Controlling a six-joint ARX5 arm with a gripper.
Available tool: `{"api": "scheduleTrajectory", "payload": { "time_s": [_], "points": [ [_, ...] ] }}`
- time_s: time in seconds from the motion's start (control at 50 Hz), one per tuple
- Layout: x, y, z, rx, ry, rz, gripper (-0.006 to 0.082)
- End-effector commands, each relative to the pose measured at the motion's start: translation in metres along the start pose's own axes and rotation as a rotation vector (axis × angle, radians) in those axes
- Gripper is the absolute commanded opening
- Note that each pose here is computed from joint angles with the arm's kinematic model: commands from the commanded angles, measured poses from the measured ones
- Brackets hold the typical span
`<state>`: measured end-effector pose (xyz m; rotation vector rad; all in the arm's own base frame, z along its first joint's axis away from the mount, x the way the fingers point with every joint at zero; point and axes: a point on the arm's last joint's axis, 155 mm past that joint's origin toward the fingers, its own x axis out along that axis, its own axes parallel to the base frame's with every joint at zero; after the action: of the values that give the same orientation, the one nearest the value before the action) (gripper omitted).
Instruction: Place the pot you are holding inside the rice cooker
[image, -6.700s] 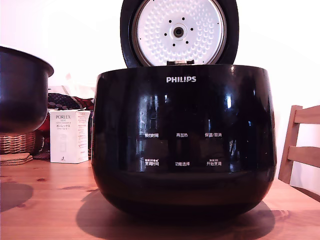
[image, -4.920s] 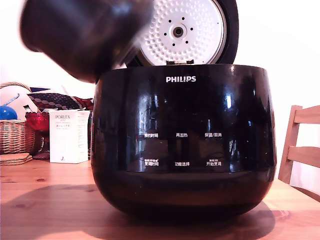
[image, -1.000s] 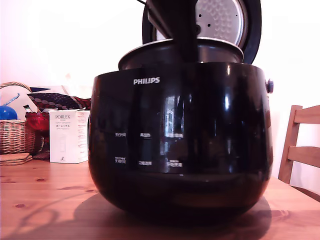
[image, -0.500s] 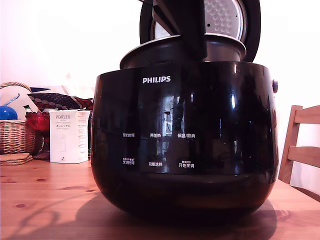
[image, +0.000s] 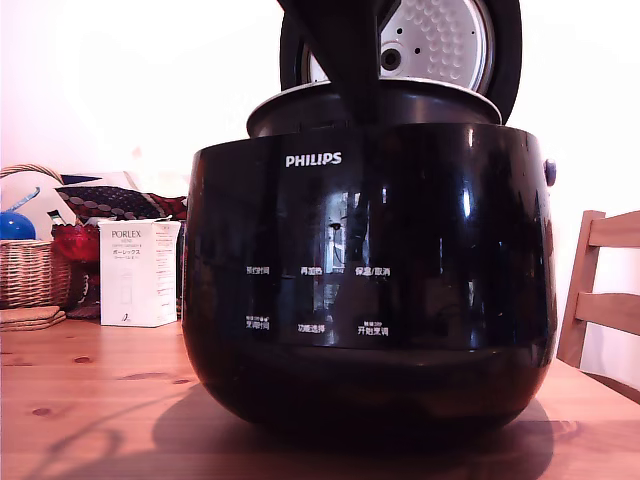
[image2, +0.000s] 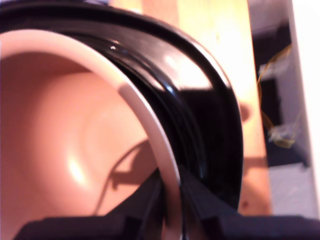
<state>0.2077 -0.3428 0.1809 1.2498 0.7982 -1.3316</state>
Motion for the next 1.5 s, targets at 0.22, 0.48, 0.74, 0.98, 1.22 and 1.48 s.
{"api": "scheduleTrajectory", "payload": {
  "time_s": [0.22, 0.48, 0.74, 0.98, 1.22, 1.48],
  "points": [
    [-0.002, -0.007, 0.012, 0.049, -0.032, -0.011, -0.0022],
    [-0.002, -0.012, 0.012, 0.048, -0.036, -0.035, 0.0027],
    [-0.003, -0.023, 0.01, 0.034, -0.039, -0.087, 0.0104],
    [-0.003, -0.024, 0.011, 0.007, -0.039, -0.091, 0.0153],
    [-0.003, -0.028, 0.01, -0.039, -0.038, -0.111, 0.0204],
    [-0.003, -0.021, 0.002, -0.105, -0.027, -0.109, 0.0204]
  ]
}}
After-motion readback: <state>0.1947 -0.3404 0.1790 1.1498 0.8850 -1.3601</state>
